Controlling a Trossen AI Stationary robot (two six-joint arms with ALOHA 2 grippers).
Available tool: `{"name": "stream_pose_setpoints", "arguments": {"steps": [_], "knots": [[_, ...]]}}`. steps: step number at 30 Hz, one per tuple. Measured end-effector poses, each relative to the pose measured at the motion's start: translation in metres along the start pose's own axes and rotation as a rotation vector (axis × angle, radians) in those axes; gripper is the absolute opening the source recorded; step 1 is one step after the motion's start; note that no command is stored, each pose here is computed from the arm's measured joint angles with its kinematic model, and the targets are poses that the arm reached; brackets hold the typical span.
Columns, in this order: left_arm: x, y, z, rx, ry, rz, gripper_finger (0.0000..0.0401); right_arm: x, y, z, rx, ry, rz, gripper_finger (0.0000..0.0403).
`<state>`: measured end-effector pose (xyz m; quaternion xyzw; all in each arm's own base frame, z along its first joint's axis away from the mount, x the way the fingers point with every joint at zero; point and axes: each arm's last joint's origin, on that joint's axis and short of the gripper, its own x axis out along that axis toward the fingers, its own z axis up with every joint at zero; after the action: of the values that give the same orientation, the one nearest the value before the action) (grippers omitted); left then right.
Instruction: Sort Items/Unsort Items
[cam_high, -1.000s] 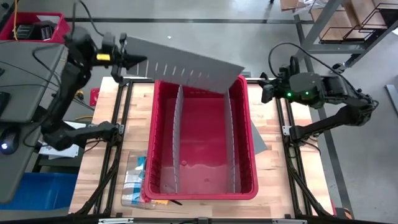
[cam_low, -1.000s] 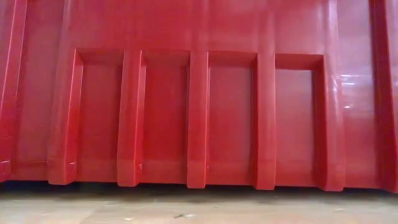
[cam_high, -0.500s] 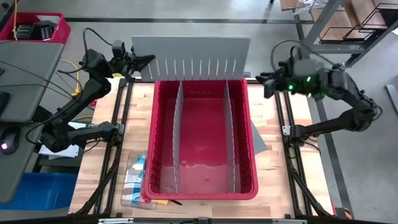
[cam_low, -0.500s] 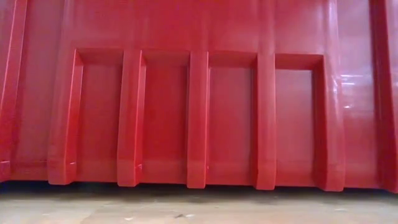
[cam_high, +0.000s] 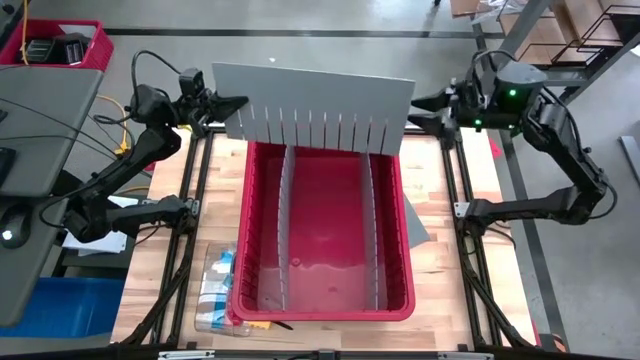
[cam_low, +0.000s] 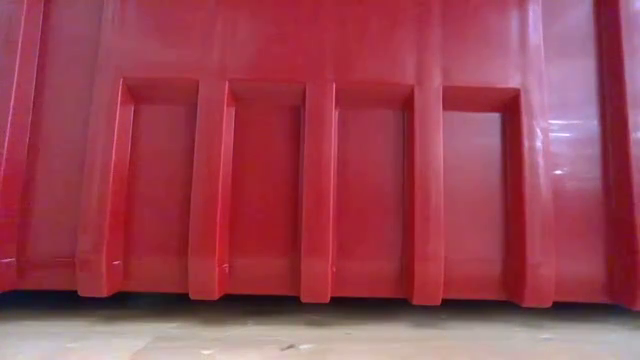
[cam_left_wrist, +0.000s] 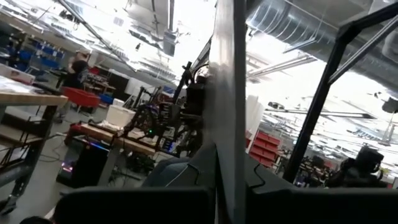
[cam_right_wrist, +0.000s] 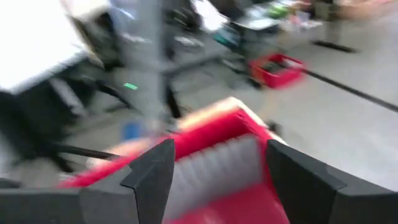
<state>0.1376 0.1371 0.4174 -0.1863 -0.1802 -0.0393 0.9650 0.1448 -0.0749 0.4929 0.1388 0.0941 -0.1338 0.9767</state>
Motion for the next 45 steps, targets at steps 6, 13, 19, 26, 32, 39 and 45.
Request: {"name": "stream_pose_setpoints", "arguments": {"steps": [6,13,19,26,32,39,45], "knots": [[0.001,0.002,-0.001,0.023,-0.002,0.009,0.0,0.004,0.004,0.017,0.028,-0.138,0.157,0.0243],[0.002,0.01,-0.002,0.041,0.014,0.021,0.0,0.016,0.003,0.019,0.08,-0.123,0.221,0.0243],[-0.007,0.005,0.002,0.025,0.089,-0.045,0.0,0.006,0.001,0.014,0.07,-0.092,0.192,0.0243],[-0.018,0.005,0.01,0.048,0.064,0.002,0.0,-0.019,0.005,0.013,0.098,-0.12,0.175,0.0243],[-0.018,0.007,0.01,0.076,0.042,0.027,0.0,-0.027,0.008,0.013,0.148,-0.128,0.196,0.0243],[-0.014,0.006,0.008,0.079,0.029,0.03,0.0,0.0,0.007,0.011,0.109,-0.058,0.236,0.0243],[-0.014,0.006,0.008,0.079,0.027,0.03,0.0,0.032,0.003,0.007,0.061,0.015,0.277,0.0243]]}}
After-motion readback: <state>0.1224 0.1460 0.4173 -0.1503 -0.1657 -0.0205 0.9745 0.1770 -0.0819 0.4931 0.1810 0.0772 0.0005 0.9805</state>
